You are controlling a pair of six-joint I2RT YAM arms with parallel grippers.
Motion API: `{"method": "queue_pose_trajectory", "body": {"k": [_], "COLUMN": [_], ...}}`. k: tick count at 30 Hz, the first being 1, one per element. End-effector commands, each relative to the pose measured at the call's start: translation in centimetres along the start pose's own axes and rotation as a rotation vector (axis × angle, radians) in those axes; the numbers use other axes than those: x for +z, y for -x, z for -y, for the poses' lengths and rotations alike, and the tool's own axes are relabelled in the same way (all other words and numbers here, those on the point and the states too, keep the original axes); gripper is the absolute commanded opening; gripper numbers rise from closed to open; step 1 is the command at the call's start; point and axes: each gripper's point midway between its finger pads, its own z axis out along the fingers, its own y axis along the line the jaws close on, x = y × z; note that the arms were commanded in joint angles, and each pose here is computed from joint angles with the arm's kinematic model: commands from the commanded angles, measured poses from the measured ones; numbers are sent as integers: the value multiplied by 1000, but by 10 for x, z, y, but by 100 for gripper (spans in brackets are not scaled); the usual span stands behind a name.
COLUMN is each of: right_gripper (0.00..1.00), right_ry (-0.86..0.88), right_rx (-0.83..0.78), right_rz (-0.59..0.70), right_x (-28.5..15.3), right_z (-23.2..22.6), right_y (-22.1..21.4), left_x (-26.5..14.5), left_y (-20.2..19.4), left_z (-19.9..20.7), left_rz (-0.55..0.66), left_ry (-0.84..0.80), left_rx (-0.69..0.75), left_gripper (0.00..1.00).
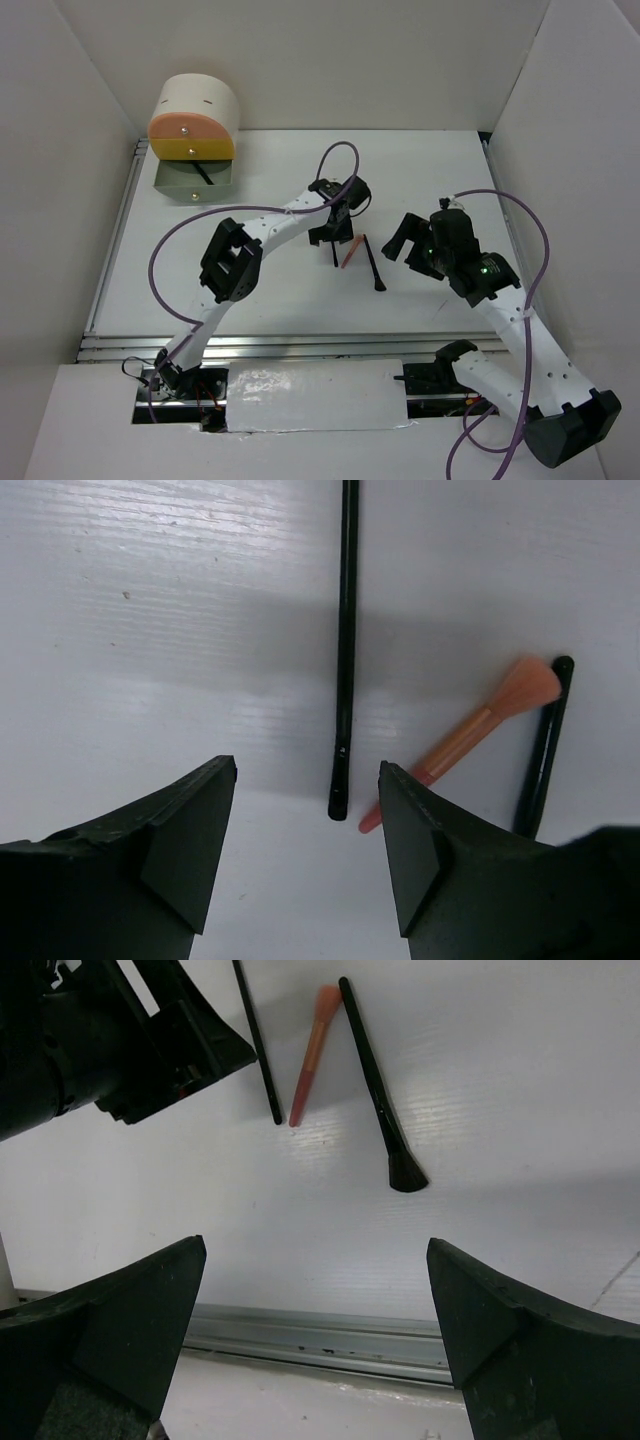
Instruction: Organize the makeup
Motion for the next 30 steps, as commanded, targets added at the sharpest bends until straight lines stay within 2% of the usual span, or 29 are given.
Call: {"method": "queue_pose_trajectory", "body": {"k": [1,18,21,22,29,30], "right_gripper": [100,100,100,100,100,100], "right_ry": [31,68,72,74,69,68], "right_rx": [-19,-39,-36,-37,-30,-27], "right_rz": [-1,-27,-31,-28,-24,-26], "right_x": [-3,3,4,4,7,8], "right_z": [-3,-8,-9,-9,-7,-6], "right_y": [-1,-6,-7,-7,-9,-9], "left_x": [8,36,42,44,44,45], "left_y": [-4,-32,-40,-45,-66,-69], "left_z": [-14,-3,-10,-15,-36,-38], "left_rz": [-11,-98,-125,-138,-177,-184], "left_ry": [55,43,79,91,108,105], "left_rx": [10,62,70,73,90,90], "left_gripper": [71,69,58,47,29,21]}}
